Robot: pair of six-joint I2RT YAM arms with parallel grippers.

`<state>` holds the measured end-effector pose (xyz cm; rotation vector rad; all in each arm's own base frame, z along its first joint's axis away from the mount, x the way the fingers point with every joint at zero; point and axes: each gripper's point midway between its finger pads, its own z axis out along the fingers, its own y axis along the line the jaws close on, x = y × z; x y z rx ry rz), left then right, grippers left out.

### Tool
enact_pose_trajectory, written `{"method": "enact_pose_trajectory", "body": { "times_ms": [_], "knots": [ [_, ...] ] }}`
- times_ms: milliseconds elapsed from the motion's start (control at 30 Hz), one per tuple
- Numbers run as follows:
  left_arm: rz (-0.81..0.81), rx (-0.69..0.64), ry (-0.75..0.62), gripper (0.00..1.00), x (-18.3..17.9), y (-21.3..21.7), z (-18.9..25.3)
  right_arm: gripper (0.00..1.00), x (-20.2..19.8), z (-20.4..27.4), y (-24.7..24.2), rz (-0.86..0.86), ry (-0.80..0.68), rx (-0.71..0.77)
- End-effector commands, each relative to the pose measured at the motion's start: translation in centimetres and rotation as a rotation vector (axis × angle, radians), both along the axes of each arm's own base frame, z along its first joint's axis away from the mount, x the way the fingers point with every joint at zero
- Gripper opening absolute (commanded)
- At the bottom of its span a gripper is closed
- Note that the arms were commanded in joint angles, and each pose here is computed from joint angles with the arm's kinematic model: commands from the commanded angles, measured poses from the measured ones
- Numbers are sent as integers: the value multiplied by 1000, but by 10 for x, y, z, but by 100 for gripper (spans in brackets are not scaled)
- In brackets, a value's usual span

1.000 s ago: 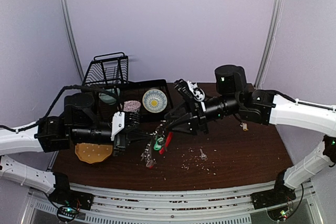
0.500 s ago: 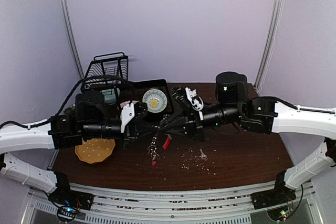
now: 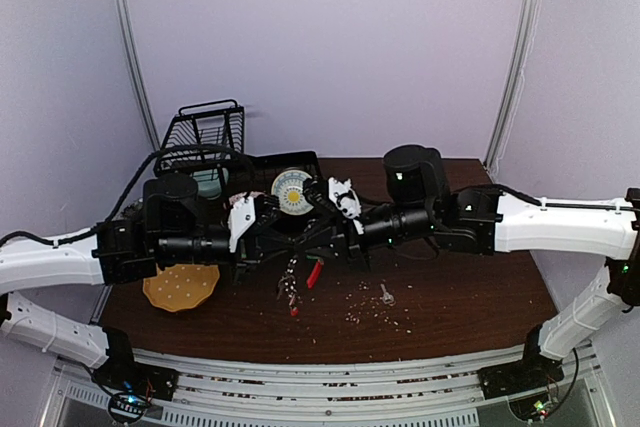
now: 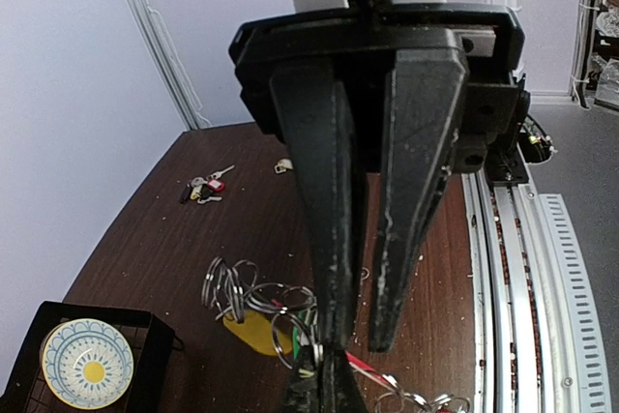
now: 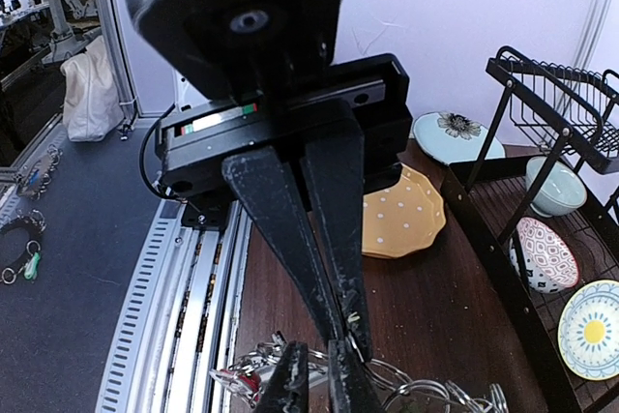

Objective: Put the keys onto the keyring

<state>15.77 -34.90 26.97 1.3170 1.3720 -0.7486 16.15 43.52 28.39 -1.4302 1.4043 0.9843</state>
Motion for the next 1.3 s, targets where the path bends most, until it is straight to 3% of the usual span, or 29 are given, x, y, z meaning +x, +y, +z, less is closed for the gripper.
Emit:
{"method": "enact_pose_trajectory", "body": {
  "times_ms": [0,200,500,733,1033,1267],
  "knots": [
    [-18,-95,-74,0,-4,0,30,9,13,9,-13,-42,-11,13],
    [-20,-96,-82,0,-4,0,30,16,10,28,-28,13,6,122],
    [-17,-100,-84,0,-3,0,31,20,1,14,-6,92,55,95],
    [-23,-102,-84,0,-4,0,30,10,3,10,1,85,50,77],
    [-23,-110,-89,0,-5,1,32,8,11,-10,4,21,20,-6],
    [-7,-132,-109,0,-6,8,40,0,19,-17,1,-32,5,-41]
  ]
}}
